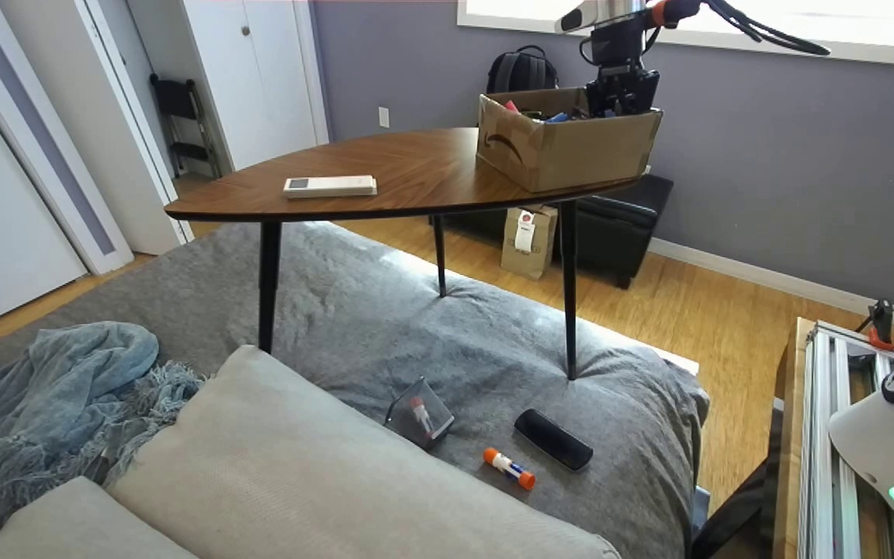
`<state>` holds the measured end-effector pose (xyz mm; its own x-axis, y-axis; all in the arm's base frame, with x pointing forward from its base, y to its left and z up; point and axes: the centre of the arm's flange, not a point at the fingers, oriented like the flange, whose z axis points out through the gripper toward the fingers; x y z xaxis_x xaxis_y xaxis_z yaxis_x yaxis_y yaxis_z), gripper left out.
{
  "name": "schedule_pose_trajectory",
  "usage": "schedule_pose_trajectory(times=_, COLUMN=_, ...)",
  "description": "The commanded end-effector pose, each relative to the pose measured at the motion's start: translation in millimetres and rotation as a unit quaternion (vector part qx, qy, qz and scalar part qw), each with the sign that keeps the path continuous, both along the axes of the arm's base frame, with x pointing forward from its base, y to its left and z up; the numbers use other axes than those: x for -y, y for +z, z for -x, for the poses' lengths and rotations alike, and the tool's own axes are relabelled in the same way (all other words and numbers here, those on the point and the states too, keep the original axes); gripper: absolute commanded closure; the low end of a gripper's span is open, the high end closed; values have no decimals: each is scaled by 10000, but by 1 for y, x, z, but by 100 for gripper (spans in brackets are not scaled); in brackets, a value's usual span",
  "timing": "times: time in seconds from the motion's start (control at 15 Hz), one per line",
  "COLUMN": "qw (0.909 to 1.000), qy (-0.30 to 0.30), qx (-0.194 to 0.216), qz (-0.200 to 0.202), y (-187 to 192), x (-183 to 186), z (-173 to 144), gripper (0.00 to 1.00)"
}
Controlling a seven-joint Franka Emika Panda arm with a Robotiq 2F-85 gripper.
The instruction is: Put the clear object on the table
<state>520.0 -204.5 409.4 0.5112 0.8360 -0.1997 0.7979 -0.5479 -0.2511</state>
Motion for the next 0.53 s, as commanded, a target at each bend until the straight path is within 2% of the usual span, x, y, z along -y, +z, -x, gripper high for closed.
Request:
schedule_pose_trajectory(times=0.0, qw=9997, qy=67, qx=-189, qz=165, y=-7, x=0, z=-6, gripper=92)
schedule_pose_trajectory(times=0.07, qw=9997, qy=89, qx=-177, qz=174, y=-7, x=-1, z=-6, gripper=99)
schedule_pose_trajectory(times=0.47, qw=9997, qy=85, qx=126, qz=196, y=19, x=1, z=-11, gripper=97)
